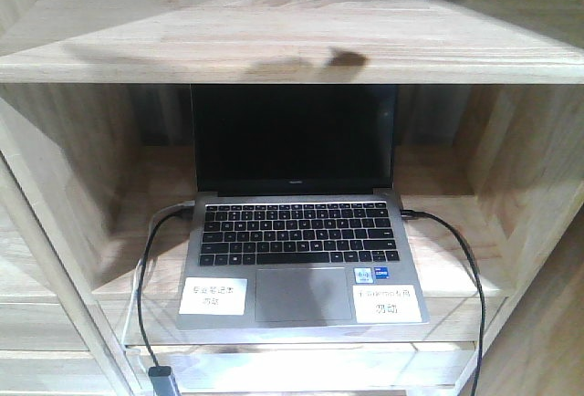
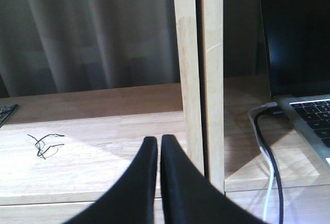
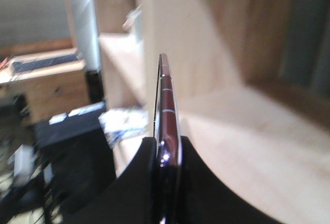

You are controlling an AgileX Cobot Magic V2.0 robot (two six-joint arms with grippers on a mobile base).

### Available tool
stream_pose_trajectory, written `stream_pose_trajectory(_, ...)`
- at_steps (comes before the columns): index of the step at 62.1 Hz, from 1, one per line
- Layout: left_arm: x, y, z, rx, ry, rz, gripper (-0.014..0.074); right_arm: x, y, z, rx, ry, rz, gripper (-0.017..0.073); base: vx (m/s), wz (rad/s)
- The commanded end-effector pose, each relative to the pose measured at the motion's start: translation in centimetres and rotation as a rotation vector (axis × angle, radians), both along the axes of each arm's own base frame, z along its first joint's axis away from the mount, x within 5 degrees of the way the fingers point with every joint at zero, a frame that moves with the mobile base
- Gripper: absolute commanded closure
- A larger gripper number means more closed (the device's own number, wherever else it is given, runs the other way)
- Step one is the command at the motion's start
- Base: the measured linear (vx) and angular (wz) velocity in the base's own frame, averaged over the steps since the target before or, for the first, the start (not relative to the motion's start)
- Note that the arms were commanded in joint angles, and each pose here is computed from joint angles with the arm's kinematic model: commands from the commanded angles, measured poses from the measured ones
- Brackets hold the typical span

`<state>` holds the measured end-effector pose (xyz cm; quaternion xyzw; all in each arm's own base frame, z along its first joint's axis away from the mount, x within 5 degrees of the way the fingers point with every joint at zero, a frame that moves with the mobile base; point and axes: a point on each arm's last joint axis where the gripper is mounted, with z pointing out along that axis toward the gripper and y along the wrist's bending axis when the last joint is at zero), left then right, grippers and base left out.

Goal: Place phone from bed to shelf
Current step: 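Raise the right gripper and lay the phone on the upper shelf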

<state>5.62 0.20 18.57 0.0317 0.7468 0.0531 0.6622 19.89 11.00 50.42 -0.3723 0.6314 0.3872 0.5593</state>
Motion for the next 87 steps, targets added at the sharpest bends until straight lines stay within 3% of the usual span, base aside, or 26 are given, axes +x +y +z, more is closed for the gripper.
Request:
stream_pose_trajectory(1, -0.1, 0.0, 1.5, -0.011, -0.108, -0.002, 0.0592, 0.9, 0.1, 2.3, 0.12, -0.034, -0.012, 0.0561, 0.0, 0.0)
stream_pose_trajectory(14, -0.1, 0.0, 1.5, -0.011, -0.108, -0.002, 0.0592, 5.3, 1.1, 2.8, 0.138, -0.028, 0.0, 0.0561, 0.0, 0.0)
stream_pose_trajectory(25, -0.1, 0.0, 1.5, -0.011, -0.108, -0.002, 0.0592, 8.9, 4.7, 2.0, 0.132, -0.018, 0.042, 0.0561, 0.0, 0.0)
stream_pose_trajectory(45, -0.1, 0.0, 1.5, -0.011, -0.108, -0.002, 0.0592, 14.8, 9.4, -1.3, 0.139, 0.03, 0.011, 0.0561, 0.0, 0.0)
stream_pose_trajectory(72, -0.1, 0.0, 1.5, -0.011, -0.108, -0.002, 0.0592, 19.3, 10.4, -6.0, 0.119, 0.117, -0.078, 0.054, 0.0, 0.0)
stream_pose_trajectory(81, -0.1, 0.0, 1.5, -0.011, -0.108, -0.002, 0.0592, 19.8, 10.4, -6.4, 0.112, 0.118, -0.099, 0.0463, 0.0, 0.0)
stream_pose_trajectory(87, -0.1, 0.0, 1.5, -0.011, -0.108, -0.002, 0.0592, 20.0, 10.3, -6.5, 0.104, 0.105, -0.123, 0.0365, 0.0, 0.0)
